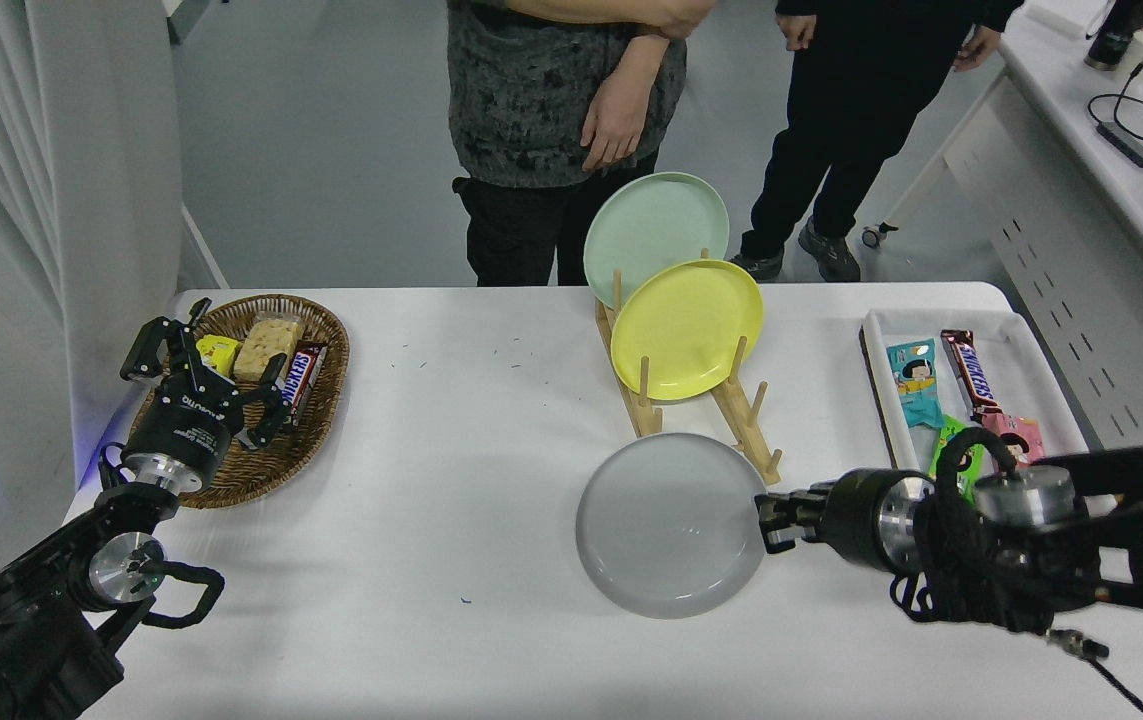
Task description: Place the plate on the table
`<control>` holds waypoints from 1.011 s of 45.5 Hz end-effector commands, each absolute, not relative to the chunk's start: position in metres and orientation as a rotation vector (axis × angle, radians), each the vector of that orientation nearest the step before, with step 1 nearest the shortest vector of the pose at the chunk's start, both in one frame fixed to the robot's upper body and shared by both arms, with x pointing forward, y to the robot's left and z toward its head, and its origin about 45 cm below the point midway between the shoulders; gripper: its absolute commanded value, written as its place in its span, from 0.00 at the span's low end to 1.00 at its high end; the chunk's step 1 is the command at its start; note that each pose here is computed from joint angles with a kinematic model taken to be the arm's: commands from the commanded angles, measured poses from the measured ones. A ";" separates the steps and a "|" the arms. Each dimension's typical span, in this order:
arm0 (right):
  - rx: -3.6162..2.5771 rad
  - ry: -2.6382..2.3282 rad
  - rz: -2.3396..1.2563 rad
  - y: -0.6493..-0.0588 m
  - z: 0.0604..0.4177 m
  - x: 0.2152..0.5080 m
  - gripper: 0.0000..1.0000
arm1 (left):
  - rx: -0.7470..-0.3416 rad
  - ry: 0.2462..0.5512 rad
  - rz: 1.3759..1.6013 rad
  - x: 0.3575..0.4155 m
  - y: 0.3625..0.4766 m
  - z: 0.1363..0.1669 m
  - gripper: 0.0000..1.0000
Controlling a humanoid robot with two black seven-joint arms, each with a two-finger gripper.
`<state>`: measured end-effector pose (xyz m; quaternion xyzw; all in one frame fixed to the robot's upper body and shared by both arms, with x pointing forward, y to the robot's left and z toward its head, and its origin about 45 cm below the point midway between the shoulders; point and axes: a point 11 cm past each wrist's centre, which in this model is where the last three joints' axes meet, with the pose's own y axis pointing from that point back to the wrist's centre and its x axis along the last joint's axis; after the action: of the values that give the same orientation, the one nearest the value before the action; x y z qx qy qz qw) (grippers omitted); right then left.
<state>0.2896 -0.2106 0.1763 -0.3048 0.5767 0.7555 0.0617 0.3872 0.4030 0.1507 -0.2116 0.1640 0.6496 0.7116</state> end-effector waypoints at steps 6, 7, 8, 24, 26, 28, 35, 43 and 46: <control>-0.670 1.580 2.367 -0.188 0.151 0.266 0.00 | -0.470 0.364 1.441 0.3872 0.403 0.1508 0.98; -0.661 1.575 2.379 -0.185 0.148 0.263 0.00 | -0.469 0.364 1.440 0.3872 0.403 0.1507 0.98; -0.663 1.573 2.382 -0.183 0.147 0.263 0.00 | -0.469 0.364 1.440 0.3872 0.403 0.1507 0.98; -0.561 1.512 2.439 -0.163 0.136 0.247 0.00 | -0.470 0.364 1.441 0.3872 0.403 0.1508 0.98; -0.552 1.499 2.443 -0.162 0.138 0.248 0.00 | -0.469 0.364 1.440 0.3872 0.403 0.1507 0.98; -0.547 1.496 2.452 -0.161 0.138 0.247 0.00 | -0.470 0.364 1.441 0.3872 0.403 0.1508 0.98; -0.503 1.521 2.475 -0.166 0.132 0.239 0.00 | -0.469 0.364 1.440 0.3872 0.403 0.1507 0.98; -0.427 1.542 2.481 -0.174 0.125 0.230 0.00 | -0.470 0.364 1.441 0.3872 0.403 0.1508 0.98; -0.413 1.559 2.460 -0.183 0.124 0.230 0.00 | -0.470 0.364 1.441 0.3872 0.403 0.1508 0.98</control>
<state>0.2385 -0.1686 0.1314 -0.1671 0.5165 0.8341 0.0979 0.3872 0.4030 0.1507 -0.2117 0.1640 0.6497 0.7115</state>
